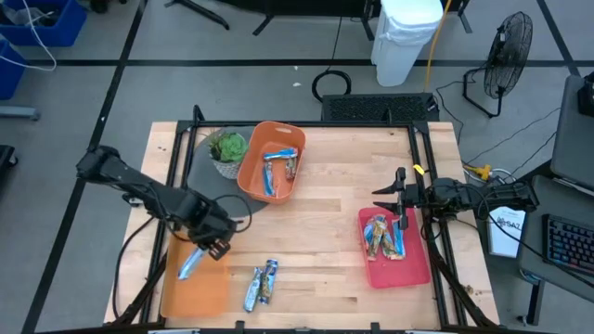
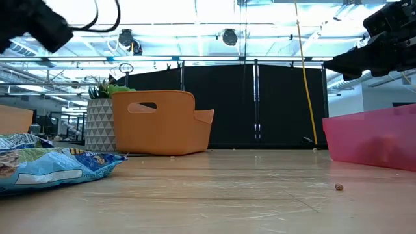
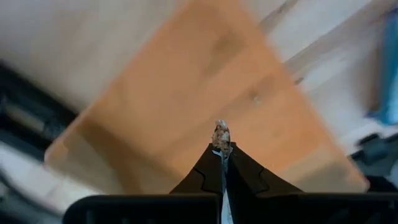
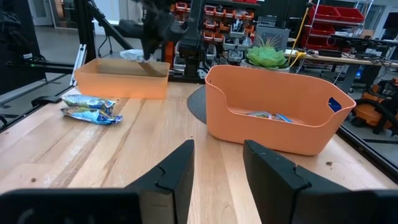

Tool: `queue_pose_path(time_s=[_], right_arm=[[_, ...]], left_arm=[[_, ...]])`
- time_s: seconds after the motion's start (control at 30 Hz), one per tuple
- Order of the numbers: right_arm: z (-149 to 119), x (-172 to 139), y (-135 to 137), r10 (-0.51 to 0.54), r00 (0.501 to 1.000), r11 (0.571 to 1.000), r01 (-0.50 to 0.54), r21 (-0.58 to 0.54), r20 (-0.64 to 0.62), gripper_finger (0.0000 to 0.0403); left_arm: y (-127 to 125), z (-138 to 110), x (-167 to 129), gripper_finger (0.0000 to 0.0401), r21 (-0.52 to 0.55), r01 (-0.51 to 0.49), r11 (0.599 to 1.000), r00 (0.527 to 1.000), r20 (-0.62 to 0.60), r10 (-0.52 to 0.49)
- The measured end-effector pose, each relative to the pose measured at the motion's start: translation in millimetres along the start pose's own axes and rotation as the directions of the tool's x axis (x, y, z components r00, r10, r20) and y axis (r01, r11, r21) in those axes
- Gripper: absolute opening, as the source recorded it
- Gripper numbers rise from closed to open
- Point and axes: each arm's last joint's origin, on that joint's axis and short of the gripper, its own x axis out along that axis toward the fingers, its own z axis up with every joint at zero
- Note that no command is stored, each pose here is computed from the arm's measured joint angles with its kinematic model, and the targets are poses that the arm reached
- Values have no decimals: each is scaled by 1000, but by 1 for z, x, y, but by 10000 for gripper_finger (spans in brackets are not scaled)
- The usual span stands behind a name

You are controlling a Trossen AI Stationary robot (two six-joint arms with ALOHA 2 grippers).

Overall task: Pick and place Granola Bars by type
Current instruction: Put the blue granola bar into the light orange bin

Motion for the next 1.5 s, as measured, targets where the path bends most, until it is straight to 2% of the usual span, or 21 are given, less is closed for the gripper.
queue_pose_path(time_s=[0.2,0.37,0.57,0.9,1.03,1.23,1.37,1.5], right_arm=[[0,0,0,0,1000,1000,0,0,0,130],[0,0,0,0,1000,1000,0,0,0,130],[0,0,0,0,1000,1000,0,0,0,130],[0,0,0,0,1000,1000,0,0,0,130],[0,0,0,0,1000,1000,0,0,0,130],[0,0,0,0,1000,1000,0,0,0,130],[0,0,0,0,1000,1000,0,0,0,130],[0,0,0,0,1000,1000,0,0,0,130]], left_arm=[[-12,3,22,5,-106,-113,988,991,-86,104],[-19,6,36,10,-133,-174,976,981,-105,160],[-20,9,40,10,-159,-191,969,977,-122,173],[-21,11,40,70,-135,-188,973,980,-84,178],[-23,12,41,71,-124,-165,978,985,-69,157],[-32,17,38,73,-36,-40,999,998,-48,39],[-39,21,22,73,-18,48,999,998,-37,-49],[-49,26,-4,74,93,125,988,988,80,-132]])
